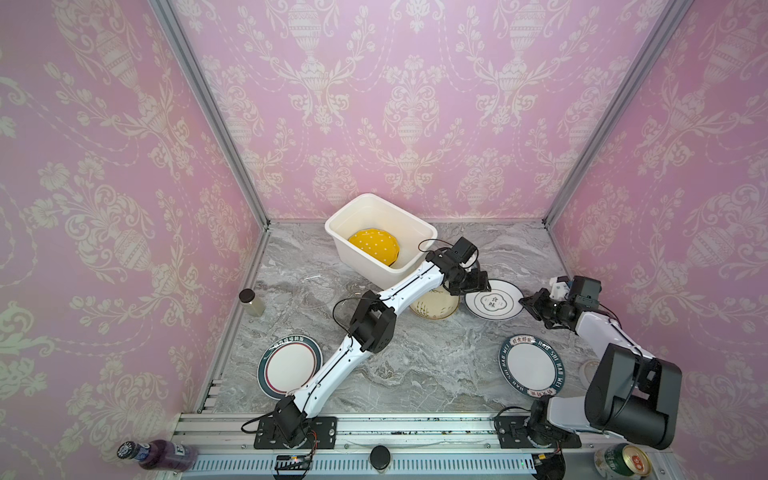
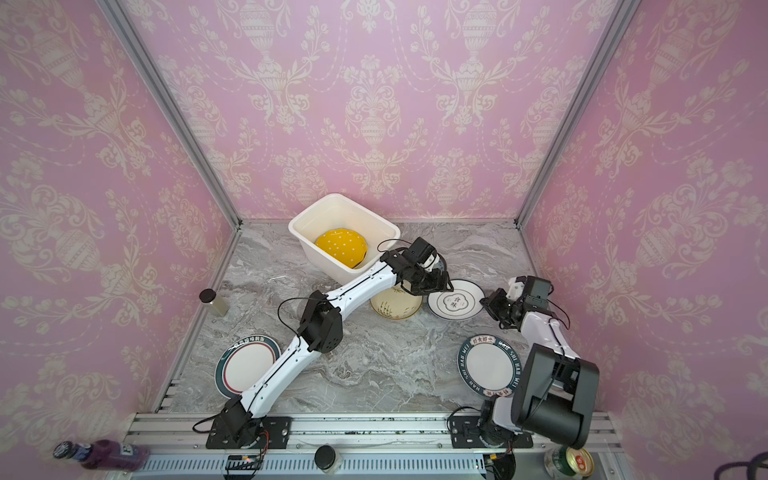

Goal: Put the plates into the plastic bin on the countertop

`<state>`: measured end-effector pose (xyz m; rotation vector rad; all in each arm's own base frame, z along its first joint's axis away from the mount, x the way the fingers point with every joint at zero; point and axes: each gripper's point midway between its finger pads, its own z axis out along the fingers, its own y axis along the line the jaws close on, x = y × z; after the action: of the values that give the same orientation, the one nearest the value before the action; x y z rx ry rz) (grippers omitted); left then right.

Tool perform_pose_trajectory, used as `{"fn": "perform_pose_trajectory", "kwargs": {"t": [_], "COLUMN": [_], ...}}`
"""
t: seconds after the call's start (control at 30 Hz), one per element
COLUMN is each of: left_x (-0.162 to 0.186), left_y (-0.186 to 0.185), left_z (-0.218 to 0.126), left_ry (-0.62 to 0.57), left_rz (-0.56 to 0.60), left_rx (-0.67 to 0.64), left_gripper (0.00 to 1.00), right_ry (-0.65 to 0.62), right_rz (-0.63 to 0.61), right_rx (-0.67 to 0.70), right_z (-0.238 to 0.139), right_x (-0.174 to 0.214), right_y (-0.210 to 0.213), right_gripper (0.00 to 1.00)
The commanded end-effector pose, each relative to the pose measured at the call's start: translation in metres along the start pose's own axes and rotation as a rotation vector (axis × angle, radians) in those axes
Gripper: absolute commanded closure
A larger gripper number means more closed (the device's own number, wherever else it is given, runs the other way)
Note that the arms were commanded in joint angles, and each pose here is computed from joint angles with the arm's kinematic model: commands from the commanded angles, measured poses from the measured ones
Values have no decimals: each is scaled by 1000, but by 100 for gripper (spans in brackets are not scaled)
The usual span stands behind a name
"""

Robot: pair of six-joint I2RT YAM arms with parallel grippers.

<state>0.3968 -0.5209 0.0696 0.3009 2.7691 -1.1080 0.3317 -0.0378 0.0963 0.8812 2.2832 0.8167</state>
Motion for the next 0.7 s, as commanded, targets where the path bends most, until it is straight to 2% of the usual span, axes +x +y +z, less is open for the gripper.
{"fn": "perform_pose_trajectory", "kwargs": {"t": [0.0,0.23,0.5,0.67], "left_x": [5,-20,-30,-27], "left_y": [-35,-56,-86,-115], "left_z": [-27,-79,-142,-178], "left_ry": [7,-69,-110,-130], "left_rz": [61,119,160,160], "left_rx": [56,101,176,252], "left_gripper": [16,13,19,24], "right_ry": [-26,-69,-136,-142], "right_rz": [1,18,25,1], "right_rx": [-86,-123,-242,-298], "right_z": [-15,-40,-64,-78], "right_x": [-10,-29,-56,-58], "right_y": [35,67,111,134], "right_gripper": [100,100,100,100]}}
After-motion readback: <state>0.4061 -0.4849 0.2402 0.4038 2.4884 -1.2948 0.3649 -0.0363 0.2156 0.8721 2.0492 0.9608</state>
